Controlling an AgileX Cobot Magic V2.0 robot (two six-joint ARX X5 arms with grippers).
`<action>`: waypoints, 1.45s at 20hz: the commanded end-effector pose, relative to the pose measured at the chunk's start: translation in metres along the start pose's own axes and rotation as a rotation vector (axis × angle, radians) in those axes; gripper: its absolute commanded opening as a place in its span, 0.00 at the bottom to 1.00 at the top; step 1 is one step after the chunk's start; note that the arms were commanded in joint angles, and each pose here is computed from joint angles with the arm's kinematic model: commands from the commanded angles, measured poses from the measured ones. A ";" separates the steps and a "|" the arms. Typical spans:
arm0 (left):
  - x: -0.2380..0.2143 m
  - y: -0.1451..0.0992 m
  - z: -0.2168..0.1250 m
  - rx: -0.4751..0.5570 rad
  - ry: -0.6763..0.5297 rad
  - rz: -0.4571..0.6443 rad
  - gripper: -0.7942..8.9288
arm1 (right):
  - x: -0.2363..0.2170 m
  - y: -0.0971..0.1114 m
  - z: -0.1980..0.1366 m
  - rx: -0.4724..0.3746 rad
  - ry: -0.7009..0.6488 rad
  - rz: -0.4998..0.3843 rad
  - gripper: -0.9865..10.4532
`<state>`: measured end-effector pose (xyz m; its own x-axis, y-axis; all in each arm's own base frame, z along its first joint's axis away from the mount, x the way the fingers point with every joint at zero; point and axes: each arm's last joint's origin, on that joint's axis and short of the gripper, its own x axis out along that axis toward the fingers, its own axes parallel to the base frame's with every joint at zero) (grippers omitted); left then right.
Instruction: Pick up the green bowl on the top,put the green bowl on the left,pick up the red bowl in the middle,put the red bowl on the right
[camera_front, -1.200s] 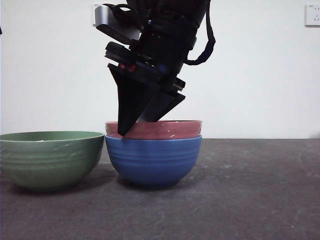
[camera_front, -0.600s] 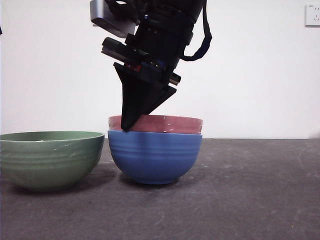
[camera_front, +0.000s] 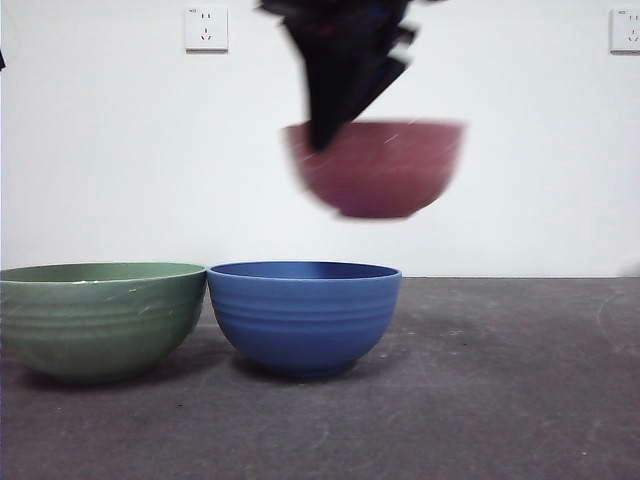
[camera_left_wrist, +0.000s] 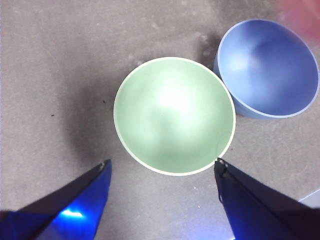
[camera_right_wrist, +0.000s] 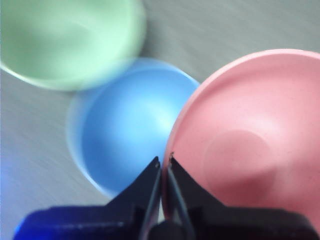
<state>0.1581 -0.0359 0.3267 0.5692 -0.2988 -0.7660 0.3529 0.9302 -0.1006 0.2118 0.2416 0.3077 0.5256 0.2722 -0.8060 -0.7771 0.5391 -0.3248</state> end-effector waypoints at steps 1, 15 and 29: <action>0.000 0.000 0.001 0.011 -0.010 0.002 0.44 | -0.018 -0.015 -0.015 0.092 0.054 -0.077 0.08; 0.000 0.000 0.001 0.011 -0.017 0.000 0.44 | 0.049 -0.001 -0.096 0.317 0.156 0.053 0.08; 0.000 0.000 0.002 0.012 -0.024 0.001 0.44 | 0.057 0.000 -0.091 0.334 0.110 0.110 0.28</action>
<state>0.1592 -0.0361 0.3276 0.5804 -0.3009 -0.7567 0.3543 0.9300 -0.0981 0.2122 0.1865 0.2145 0.3748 0.2580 -0.8905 -0.6718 0.7375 -0.0690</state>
